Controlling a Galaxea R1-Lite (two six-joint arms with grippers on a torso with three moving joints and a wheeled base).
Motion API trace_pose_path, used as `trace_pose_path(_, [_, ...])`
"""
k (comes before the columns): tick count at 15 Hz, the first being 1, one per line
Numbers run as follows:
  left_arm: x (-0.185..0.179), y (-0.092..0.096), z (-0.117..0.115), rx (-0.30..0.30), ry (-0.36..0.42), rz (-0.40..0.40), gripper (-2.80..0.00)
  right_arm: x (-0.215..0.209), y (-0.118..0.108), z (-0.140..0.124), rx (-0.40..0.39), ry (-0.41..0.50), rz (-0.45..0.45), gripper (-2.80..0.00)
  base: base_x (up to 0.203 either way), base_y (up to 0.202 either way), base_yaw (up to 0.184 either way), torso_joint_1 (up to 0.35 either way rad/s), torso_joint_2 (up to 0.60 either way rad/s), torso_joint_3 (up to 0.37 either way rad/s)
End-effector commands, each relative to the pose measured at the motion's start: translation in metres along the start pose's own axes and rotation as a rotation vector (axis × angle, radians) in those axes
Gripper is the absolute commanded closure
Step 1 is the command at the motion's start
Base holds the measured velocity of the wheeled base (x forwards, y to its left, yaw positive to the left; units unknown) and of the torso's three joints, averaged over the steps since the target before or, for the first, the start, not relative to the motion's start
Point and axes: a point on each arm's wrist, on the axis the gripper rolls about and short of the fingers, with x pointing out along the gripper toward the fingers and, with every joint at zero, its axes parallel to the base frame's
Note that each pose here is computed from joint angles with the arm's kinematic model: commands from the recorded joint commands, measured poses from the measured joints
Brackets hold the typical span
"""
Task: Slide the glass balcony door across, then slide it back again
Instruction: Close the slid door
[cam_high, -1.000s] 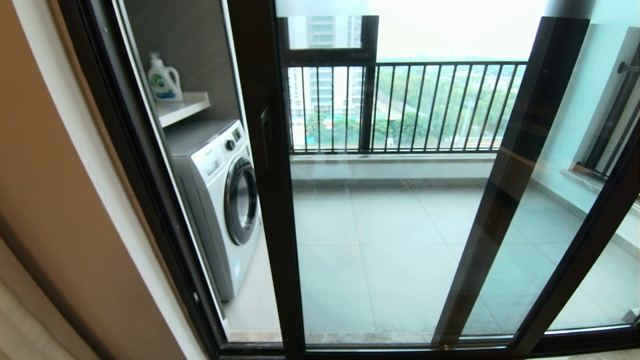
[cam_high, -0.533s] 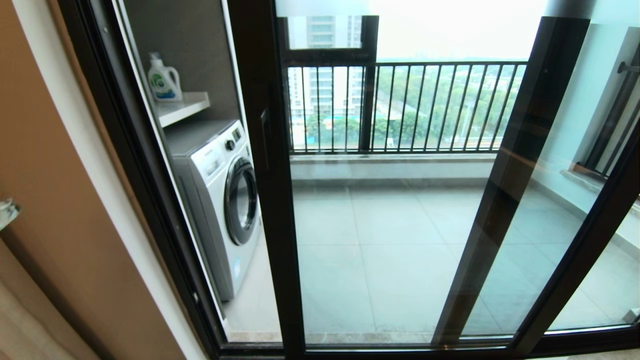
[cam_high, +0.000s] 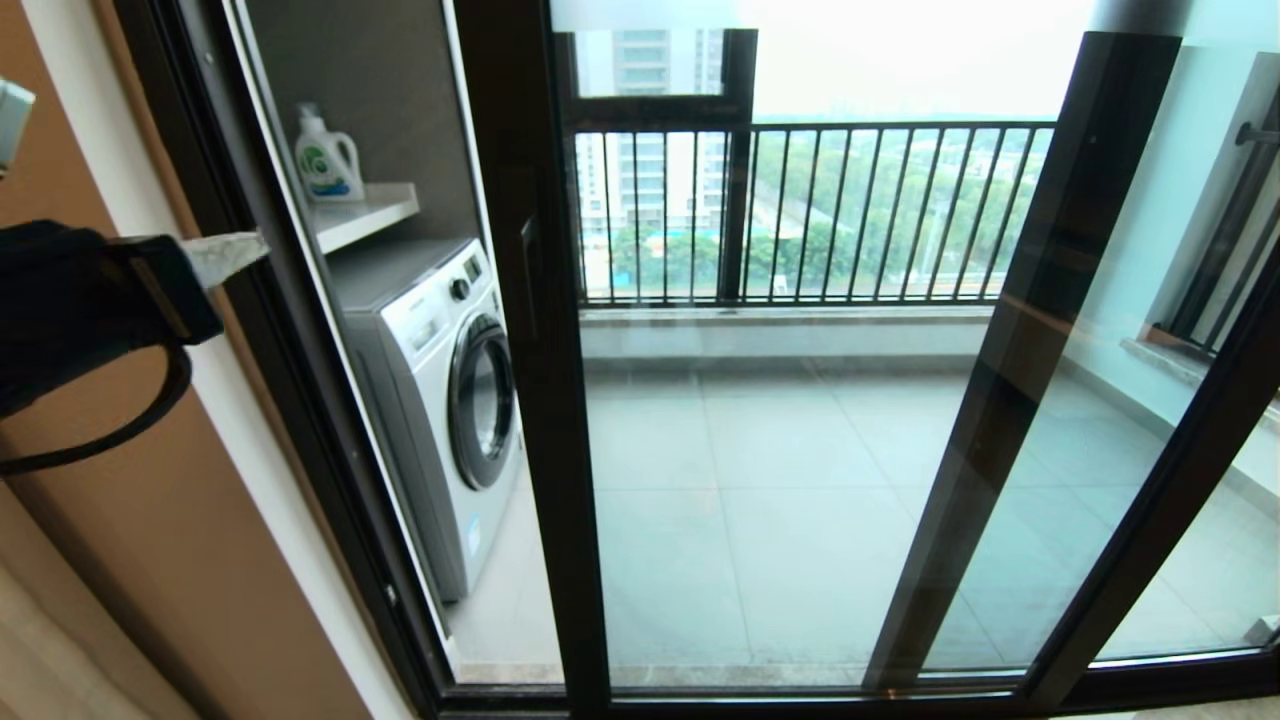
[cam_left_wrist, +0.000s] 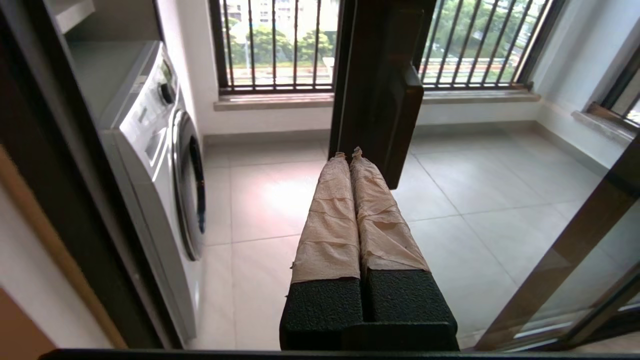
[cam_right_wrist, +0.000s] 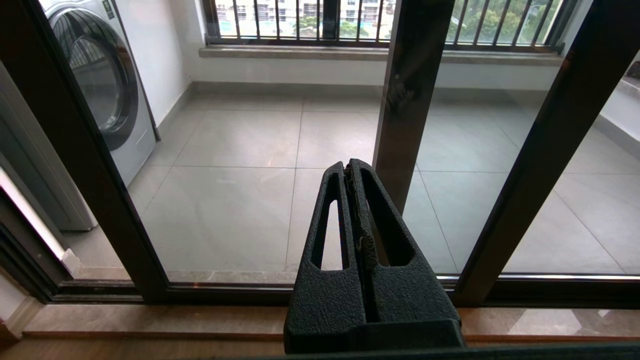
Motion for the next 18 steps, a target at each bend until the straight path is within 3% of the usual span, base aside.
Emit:
trace_pose_path(1, [0.040, -0.002, -0.011, -0.026, 0.058, -0.034, 0.00, 0.001, 0.000, -0.003, 0.000, 0.014, 0.001, 0.00, 0.000, 0.000, 0.000, 0.000, 0.00, 0.000])
trace_pose_path(6, [0.076, -0.021, -0.024, -0.037, 0.109, -0.106, 0.00, 0.001, 0.000, -0.003, 0.000, 0.014, 0.001, 0.00, 0.000, 0.000, 0.000, 0.000, 0.00, 0.000])
trace_pose_path(8, [0.093, -0.030, -0.030, -0.035, 0.121, -0.101, 0.00, 0.001, 0.000, -0.003, 0.000, 0.014, 0.001, 0.00, 0.000, 0.000, 0.000, 0.000, 0.00, 0.000])
trace_pose_path(11, [0.110, -0.051, -0.032, -0.032, 0.119, -0.126, 0.00, 0.001, 0.000, -0.003, 0.000, 0.014, 0.001, 0.00, 0.000, 0.000, 0.000, 0.000, 0.00, 0.000])
trace_pose_path(18, [0.130, -0.069, -0.032, -0.033, 0.103, -0.159, 0.00, 0.001, 0.000, -0.003, 0.000, 0.014, 0.001, 0.00, 0.000, 0.000, 0.000, 0.000, 0.00, 0.000])
